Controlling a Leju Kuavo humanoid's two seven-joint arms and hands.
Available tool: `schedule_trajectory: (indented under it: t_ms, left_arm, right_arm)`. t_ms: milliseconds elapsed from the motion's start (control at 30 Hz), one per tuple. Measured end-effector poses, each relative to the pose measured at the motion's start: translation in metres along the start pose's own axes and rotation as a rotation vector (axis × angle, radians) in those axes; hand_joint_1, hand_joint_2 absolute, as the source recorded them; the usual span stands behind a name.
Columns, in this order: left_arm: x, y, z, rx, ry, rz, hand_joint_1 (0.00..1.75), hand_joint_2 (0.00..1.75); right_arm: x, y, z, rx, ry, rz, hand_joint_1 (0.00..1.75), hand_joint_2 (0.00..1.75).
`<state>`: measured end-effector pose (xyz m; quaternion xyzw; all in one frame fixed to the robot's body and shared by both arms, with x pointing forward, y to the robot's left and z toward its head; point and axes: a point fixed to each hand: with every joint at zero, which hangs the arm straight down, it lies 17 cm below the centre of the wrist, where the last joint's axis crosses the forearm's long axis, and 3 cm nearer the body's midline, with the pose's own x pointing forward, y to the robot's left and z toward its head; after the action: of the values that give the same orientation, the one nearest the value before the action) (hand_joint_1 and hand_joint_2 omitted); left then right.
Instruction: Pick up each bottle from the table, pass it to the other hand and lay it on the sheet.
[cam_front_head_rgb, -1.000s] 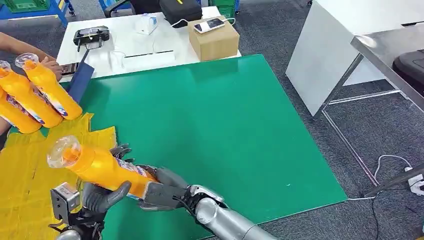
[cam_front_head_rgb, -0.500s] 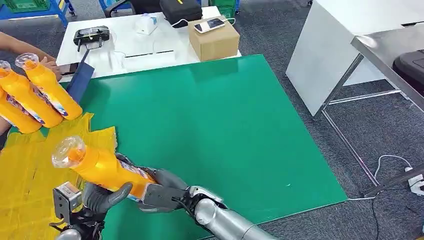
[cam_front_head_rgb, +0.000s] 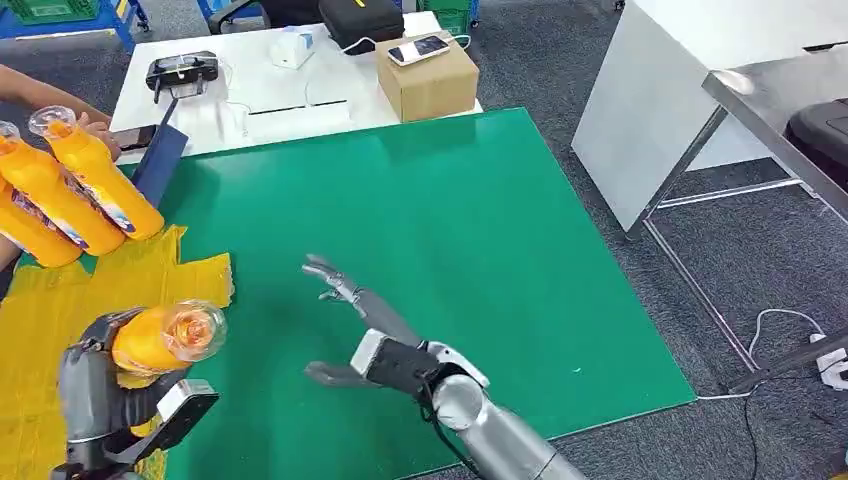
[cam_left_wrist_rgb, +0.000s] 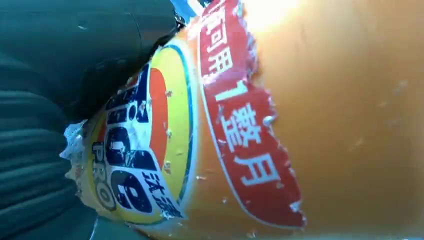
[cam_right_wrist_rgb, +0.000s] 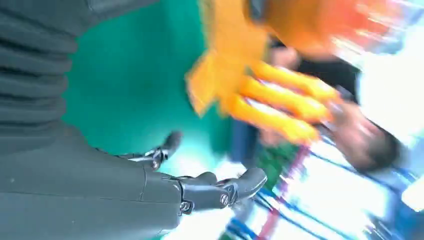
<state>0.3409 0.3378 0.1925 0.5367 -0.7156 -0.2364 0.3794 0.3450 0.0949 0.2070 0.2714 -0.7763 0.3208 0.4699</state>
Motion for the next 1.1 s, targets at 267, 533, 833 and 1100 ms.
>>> schedule_trajectory:
  t_ms: [267, 533, 833, 1100]
  left_arm:
    - [-0.071, -0.026, 0.042, -0.227, 0.046, -0.433, 1.75, 1.75]
    - [-0.133, -0.056, 0.090, -0.449, 0.202, -0.521, 1.75, 1.75]
    - [-0.163, -0.090, 0.106, -0.599, 0.223, -0.604, 0.00, 0.00]
    - [-0.161, -0.088, 0.094, -0.545, 0.219, -0.657, 0.00, 0.00]
  right_arm:
    - [0.055, -0.044, 0.014, -0.125, -0.175, -0.045, 0.00, 0.00]
    - [0.076, -0.056, 0.017, -0.147, -0.228, -0.042, 0.00, 0.00]
    - [0.077, -0.055, 0.017, -0.137, -0.233, -0.050, 0.00, 0.00]
    - [0.075, -0.056, 0.019, -0.140, -0.225, -0.051, 0.00, 0.00]
